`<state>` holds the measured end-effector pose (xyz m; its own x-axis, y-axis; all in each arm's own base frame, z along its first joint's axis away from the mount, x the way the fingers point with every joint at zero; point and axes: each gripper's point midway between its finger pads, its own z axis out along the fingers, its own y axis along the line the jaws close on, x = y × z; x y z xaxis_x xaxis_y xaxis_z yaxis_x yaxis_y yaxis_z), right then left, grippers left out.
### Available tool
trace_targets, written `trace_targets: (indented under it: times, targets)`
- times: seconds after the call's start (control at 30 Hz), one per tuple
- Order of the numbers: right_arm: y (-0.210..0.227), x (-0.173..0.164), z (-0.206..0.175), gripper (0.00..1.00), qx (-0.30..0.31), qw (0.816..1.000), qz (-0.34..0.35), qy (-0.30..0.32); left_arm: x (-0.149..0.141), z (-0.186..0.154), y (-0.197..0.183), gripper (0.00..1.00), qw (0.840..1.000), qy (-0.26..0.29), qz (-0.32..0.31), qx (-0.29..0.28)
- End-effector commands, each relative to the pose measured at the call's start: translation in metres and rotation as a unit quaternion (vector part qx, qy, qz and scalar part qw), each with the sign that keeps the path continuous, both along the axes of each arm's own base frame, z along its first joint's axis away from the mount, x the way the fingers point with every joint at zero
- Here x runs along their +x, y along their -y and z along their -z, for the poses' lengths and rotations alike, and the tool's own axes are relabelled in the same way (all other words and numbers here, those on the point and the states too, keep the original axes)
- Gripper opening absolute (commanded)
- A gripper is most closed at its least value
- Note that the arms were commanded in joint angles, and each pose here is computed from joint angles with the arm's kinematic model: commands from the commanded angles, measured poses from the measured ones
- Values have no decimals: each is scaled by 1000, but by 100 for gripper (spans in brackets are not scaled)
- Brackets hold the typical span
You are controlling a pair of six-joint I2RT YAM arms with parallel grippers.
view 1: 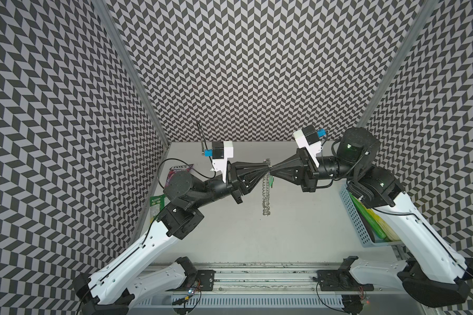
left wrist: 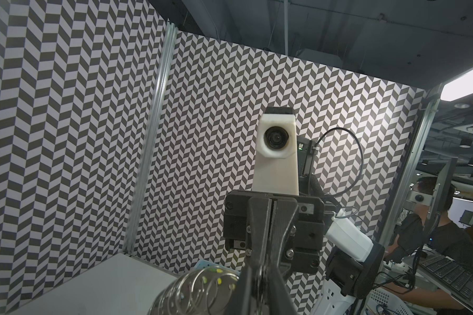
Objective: Attach keys to a key ring
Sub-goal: Adjust the keyring.
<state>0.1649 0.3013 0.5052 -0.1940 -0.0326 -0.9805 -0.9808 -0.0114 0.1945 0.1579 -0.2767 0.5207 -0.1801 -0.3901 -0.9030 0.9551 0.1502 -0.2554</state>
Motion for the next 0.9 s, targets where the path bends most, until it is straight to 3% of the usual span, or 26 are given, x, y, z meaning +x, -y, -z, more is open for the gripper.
trace_targets:
  times: [0.0, 0.07, 0.17, 0.27, 0.67, 0.77, 0.87]
  targets:
    - [8, 6, -21, 0, 23, 999, 19, 39, -5, -13, -15, 59, 999, 11, -31, 3]
    - [10, 11, -22, 0, 16, 999, 27, 44, -3, -15, -26, 69, 998, 15, -62, 9]
    - [13, 16, -19, 0, 3, 998, 33, 47, 0, -18, -44, 70, 993, 22, -112, 31]
    - [12, 24, -9, 0, -30, 998, 38, 44, 3, -15, -52, 69, 985, 31, -145, 89]
    - [6, 33, 29, 0, -130, 988, 78, 25, 17, 52, -37, 59, 935, 50, -131, 325]
    - [-1, 25, 40, 0, -151, 986, 72, 13, 19, 76, -34, 54, 918, 50, -121, 373]
    - [-6, 14, 50, 0, -170, 983, 63, 1, 17, 81, -37, 53, 912, 54, -123, 387]
